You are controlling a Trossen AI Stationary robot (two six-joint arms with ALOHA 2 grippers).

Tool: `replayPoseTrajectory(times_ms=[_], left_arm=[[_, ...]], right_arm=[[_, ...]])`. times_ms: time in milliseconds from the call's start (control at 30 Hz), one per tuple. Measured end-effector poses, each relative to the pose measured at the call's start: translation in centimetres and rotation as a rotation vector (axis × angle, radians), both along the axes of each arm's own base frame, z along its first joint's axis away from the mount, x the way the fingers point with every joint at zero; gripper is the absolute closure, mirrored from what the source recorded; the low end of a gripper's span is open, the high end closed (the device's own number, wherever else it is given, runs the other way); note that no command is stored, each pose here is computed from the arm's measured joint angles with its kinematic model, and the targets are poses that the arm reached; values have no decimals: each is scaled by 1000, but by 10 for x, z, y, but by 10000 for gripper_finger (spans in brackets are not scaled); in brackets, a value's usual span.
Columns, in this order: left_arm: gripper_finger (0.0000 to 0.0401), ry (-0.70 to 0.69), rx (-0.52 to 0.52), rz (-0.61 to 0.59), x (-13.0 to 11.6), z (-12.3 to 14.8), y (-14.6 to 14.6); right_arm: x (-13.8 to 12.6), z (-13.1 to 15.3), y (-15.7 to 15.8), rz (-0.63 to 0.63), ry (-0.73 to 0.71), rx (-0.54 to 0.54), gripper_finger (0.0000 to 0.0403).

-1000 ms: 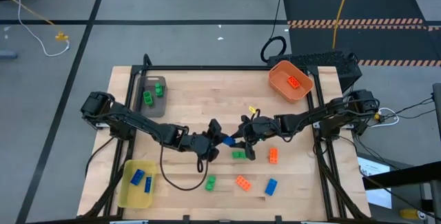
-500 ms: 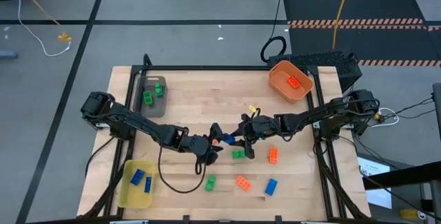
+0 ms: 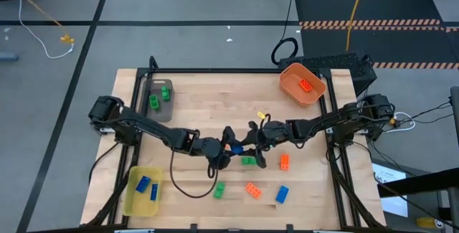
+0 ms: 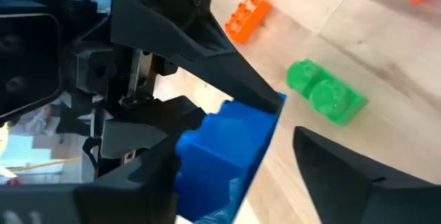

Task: Sort & place blocks by color
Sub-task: Put the blue game piece into the yellow bin

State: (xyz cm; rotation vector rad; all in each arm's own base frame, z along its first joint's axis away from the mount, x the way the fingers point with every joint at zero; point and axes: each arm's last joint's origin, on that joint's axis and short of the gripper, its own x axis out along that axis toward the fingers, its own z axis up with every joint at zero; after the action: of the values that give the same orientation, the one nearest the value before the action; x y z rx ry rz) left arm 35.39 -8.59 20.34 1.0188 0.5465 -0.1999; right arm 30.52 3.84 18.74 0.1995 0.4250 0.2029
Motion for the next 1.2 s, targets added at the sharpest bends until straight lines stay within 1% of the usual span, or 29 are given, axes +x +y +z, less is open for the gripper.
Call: replayPoseTrajectory(times_ms=[167,267,400,533,600,733,800,900,1000,1133,1200], left_arm=[[214,9,24,-1,7,-17,-4],[253,1,35,22,8,-18,-5],[302,-1,67,39,7,-17,-6],[305,7,75,52,6,-17,-5],[305,7,77,70,5,-17,-6],[305,1,109,122,-1,-11,-12],[305,8,107,132,-7,-6,-15],[305,9,45,162,-18,4,-22],[305,14,-66,228,-33,17,-26],[305,59,-237,334,-56,28,-32],[305,97,-285,371,-70,33,-36]], right_arm=[[-3,-7,0,0,66,-10,275],[-4,-9,-1,-21,94,-27,275],[-5,-8,-2,-19,70,-18,275],[-4,-8,-2,-19,61,-22,274],[-4,-8,-2,-22,59,-28,266],[-3,-7,-4,-67,41,-52,234],[-3,-6,-5,-98,33,-75,213],[-3,-6,-3,-115,27,-85,181],[-3,-5,-4,-130,25,-100,154],[-5,-11,-5,-142,66,-116,134],[-5,-10,-5,-139,65,-114,131]])
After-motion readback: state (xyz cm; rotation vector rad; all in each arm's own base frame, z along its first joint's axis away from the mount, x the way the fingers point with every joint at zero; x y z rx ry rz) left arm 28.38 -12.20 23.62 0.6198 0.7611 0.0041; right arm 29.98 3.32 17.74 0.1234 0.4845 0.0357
